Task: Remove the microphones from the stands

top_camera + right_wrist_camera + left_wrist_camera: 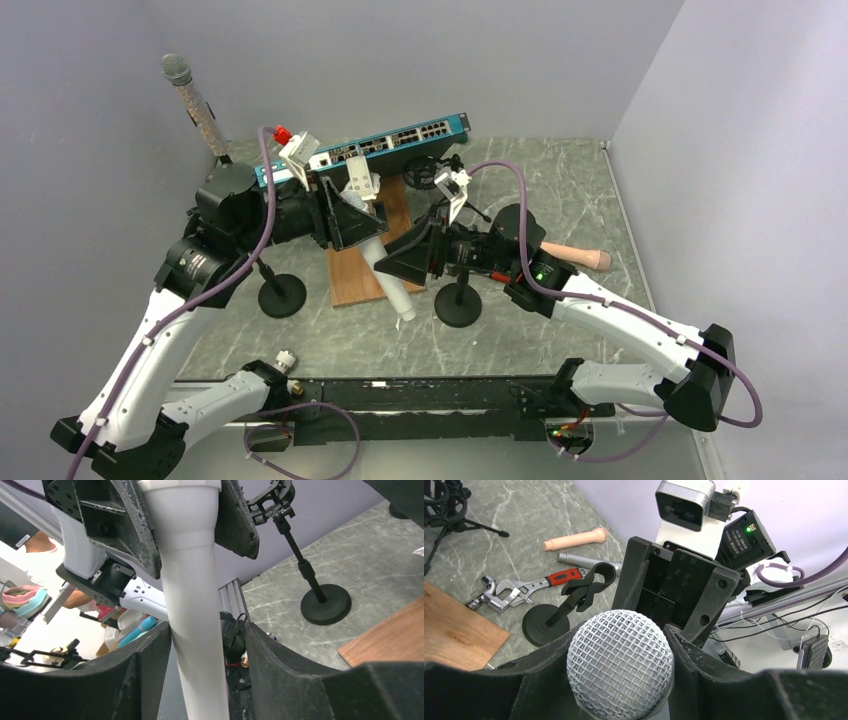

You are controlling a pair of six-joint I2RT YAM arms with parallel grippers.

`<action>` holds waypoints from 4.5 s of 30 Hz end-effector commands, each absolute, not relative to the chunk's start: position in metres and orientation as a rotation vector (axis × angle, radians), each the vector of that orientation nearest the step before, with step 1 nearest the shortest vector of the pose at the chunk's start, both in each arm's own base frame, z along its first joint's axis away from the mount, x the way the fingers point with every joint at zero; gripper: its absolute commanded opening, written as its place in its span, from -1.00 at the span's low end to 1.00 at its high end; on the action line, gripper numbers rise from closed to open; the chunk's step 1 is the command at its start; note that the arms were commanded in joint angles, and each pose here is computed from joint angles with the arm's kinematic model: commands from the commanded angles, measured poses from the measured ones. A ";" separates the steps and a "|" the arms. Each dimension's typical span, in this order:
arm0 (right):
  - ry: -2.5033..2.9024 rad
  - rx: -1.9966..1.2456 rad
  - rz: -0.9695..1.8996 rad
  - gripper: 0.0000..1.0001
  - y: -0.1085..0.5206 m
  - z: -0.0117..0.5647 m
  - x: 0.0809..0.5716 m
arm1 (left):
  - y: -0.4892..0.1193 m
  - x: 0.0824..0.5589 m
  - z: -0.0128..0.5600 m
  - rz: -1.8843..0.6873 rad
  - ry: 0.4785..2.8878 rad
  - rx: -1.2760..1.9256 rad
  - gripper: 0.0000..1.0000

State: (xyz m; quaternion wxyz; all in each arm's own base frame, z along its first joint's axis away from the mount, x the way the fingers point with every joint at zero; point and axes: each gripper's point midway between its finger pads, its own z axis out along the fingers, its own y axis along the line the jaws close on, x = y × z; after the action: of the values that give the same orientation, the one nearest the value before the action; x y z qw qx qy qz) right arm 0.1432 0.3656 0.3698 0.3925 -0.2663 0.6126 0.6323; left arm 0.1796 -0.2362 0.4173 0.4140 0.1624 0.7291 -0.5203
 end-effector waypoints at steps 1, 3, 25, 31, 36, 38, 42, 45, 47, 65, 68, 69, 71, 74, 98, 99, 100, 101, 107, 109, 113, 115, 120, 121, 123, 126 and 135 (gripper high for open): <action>1.465 -0.609 1.601 0.12 0.361 0.390 0.149 | -0.237 0.169 0.435 -1.361 1.739 0.444 -1.00; 1.468 -0.613 1.611 0.11 0.364 0.390 0.149 | -0.237 0.168 0.434 -1.374 1.737 0.438 -1.00; 1.440 -0.652 1.713 -0.86 0.377 0.383 0.142 | -0.238 0.168 0.432 -1.386 1.738 0.434 -1.00; 1.468 -0.604 1.648 -1.00 0.371 0.378 0.150 | -0.231 0.176 0.430 -1.301 1.779 0.396 0.62; 1.501 -0.542 1.526 -1.00 0.356 0.376 0.161 | -0.205 0.185 0.441 -1.098 1.730 0.340 0.99; 1.520 -0.511 1.440 -1.00 0.348 0.380 0.171 | -0.184 0.188 0.445 -0.983 1.702 0.272 0.99; 1.559 -0.402 1.237 -1.00 0.323 0.389 0.196 | -0.142 0.190 0.457 -0.792 1.595 0.145 0.99; 1.587 -0.239 1.038 -1.00 0.291 0.395 0.226 | -0.119 0.187 0.461 -0.712 1.538 0.076 0.99; 1.609 -0.086 0.911 -1.00 0.262 0.402 0.247 | -0.110 0.187 0.462 -0.665 1.518 0.056 0.99; 1.656 1.102 -0.026 -1.00 -0.003 0.282 0.381 | -0.103 0.200 0.442 -0.526 1.602 0.101 0.99; 1.711 1.258 -0.163 -1.00 -0.021 0.239 0.396 | -0.103 0.200 0.442 -0.519 1.603 0.114 0.99; 1.731 1.306 -0.206 -1.00 -0.026 0.223 0.401 | -0.102 0.200 0.441 -0.515 1.606 0.117 0.99; 1.754 1.376 -0.260 -1.00 -0.035 0.199 0.412 | -0.101 0.200 0.437 -0.505 1.617 0.117 0.99; 1.788 1.458 -0.343 -1.00 -0.044 0.164 0.427 | -0.101 0.199 0.429 -0.498 1.639 0.124 0.99; 1.937 1.746 -0.535 -0.41 -0.050 0.014 0.427 | -0.100 0.195 0.391 -0.472 1.699 0.167 0.99; 1.942 1.750 -0.522 -0.34 -0.050 0.011 0.427 | -0.100 0.194 0.390 -0.473 1.698 0.165 0.99; 1.948 1.755 -0.514 -0.23 -0.050 0.008 0.426 | -0.100 0.194 0.391 -0.476 1.694 0.164 0.99; 1.956 1.757 -0.506 -0.13 -0.050 0.006 0.426 | -0.100 0.194 0.391 -0.478 1.696 0.164 0.99; 1.999 1.743 -0.484 0.20 -0.047 -0.002 0.424 | -0.101 0.194 0.390 -0.486 1.697 0.156 0.99; 2.006 1.729 -0.469 0.31 -0.046 0.001 0.425 | -0.102 0.195 0.390 -0.492 1.701 0.156 0.98; 2.014 1.673 -0.441 0.45 -0.047 0.018 0.433 | -0.102 0.194 0.394 -0.501 1.698 0.150 0.98; 2.006 1.646 -0.423 0.57 -0.047 0.031 0.437 | -0.102 0.193 0.396 -0.504 1.693 0.147 0.98; 1.978 1.579 -0.378 0.85 -0.047 0.074 0.440 | -0.101 0.192 0.395 -0.504 1.702 0.137 0.99; 1.967 1.568 -0.367 0.88 -0.047 0.083 0.440 | -0.101 0.192 0.394 -0.504 1.705 0.138 0.99; 1.953 1.539 -0.337 0.93 -0.045 0.099 0.440 | -0.101 0.192 0.395 -0.505 1.707 0.136 0.99; 1.943 1.484 -0.317 0.99 -0.040 0.124 0.436 | -0.101 0.191 0.393 -0.504 1.717 0.132 0.99; 2.052 0.932 -0.091 1.00 0.024 0.204 0.426 | -0.105 0.189 0.384 -0.541 1.742 0.117 0.99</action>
State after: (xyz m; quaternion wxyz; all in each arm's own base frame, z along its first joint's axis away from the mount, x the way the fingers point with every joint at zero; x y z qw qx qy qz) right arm 0.4298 -0.0059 0.1666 0.3786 0.4916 0.7802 -0.0793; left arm 0.1924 -0.1012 0.3783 0.6090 0.0553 0.7614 -0.2153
